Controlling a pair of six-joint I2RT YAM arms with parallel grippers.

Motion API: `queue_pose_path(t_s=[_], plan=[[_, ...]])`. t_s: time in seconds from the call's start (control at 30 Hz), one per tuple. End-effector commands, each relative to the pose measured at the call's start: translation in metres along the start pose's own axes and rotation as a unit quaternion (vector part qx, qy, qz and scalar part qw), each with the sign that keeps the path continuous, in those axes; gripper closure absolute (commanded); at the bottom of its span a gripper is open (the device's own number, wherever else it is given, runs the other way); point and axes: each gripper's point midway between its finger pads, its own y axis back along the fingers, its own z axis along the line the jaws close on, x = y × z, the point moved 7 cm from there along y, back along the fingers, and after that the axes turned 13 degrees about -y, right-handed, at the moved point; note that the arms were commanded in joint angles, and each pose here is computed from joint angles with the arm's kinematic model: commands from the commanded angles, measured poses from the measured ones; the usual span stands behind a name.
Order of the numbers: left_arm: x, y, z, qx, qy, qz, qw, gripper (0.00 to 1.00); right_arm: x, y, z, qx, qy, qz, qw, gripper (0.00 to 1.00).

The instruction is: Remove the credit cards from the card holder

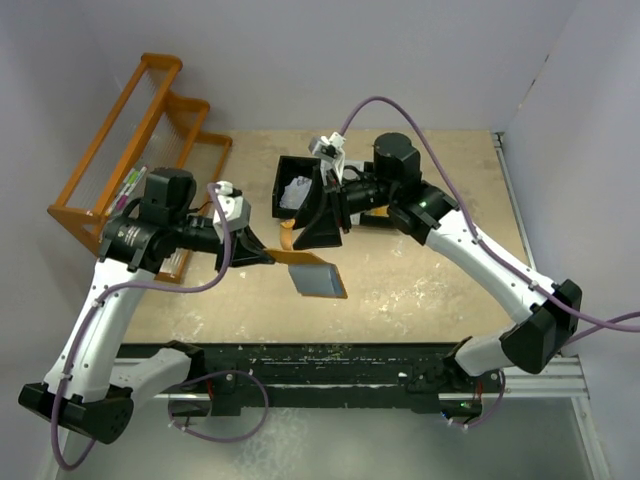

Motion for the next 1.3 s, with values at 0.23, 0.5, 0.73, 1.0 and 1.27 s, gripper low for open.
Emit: queue_pose_path(t_s=[0.23,0.5,0.73,1.0,1.27], plan=[[0.006,-0.011,0.027,-0.024,0.194,0.027,0.980,1.00,-0.005,0.050,-0.028,0.133,0.018,-0.105,0.985,0.00],[-0.006,-0.016,0.031,0.006,0.243,-0.014,0.970,1.00,0.011,0.072,-0.002,0.094,0.053,-0.129,0.986,0.00],[-0.009,-0.016,0.030,0.021,0.252,-0.025,0.967,1.00,0.009,0.069,0.009,0.043,0.088,-0.132,0.986,0.01],[-0.019,-0.015,0.028,0.039,0.245,-0.041,0.968,1.00,0.005,0.066,-0.012,0.070,0.070,-0.134,0.986,0.07],[-0.027,-0.013,0.024,0.060,0.241,-0.055,0.967,1.00,0.002,0.063,-0.031,0.083,0.056,-0.123,0.987,0.08]])
